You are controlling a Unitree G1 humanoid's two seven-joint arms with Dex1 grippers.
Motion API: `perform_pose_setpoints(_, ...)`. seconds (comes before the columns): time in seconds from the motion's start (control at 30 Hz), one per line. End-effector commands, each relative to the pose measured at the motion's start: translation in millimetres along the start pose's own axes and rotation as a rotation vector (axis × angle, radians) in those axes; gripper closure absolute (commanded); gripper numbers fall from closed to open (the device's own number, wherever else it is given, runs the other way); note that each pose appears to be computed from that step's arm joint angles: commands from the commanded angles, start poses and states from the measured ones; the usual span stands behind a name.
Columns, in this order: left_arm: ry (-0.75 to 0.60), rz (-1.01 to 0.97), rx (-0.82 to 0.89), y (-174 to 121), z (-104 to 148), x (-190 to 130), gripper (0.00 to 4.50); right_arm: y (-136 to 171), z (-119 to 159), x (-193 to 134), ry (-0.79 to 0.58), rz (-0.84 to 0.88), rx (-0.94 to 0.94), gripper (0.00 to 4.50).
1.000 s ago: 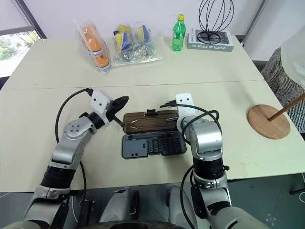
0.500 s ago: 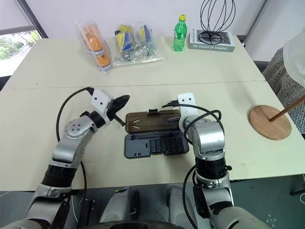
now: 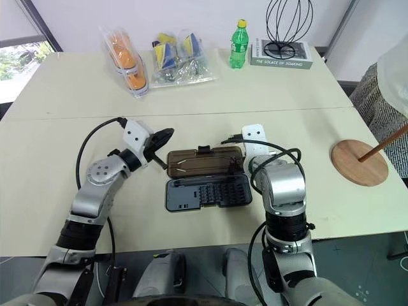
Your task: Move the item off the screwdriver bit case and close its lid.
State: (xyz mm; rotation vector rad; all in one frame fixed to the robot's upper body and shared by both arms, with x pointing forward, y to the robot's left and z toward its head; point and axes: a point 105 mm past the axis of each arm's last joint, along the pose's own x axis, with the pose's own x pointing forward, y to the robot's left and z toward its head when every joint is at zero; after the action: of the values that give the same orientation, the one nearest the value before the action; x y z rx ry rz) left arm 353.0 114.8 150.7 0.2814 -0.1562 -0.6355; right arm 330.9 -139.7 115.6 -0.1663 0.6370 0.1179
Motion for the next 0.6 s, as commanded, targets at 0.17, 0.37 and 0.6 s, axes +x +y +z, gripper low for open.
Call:
perform_pose_setpoints(0.17, -0.006, -0.009, -0.025, 15, 11, -23, 4.50, -7, 39, -37, -0.227, 0.119, -0.127, 0.05)
perform_pose_setpoints(0.37, 0.005, -0.230, -0.200, -14, 23, -41, 4.50, -15, 77, -50, -0.378, 0.191, -0.334, 0.05)
perform_pose_setpoints(0.6, 0.058, -0.477, -0.315, -48, 28, -61, 4.50, -19, 94, -27, -0.416, 0.200, -0.551, 0.05)
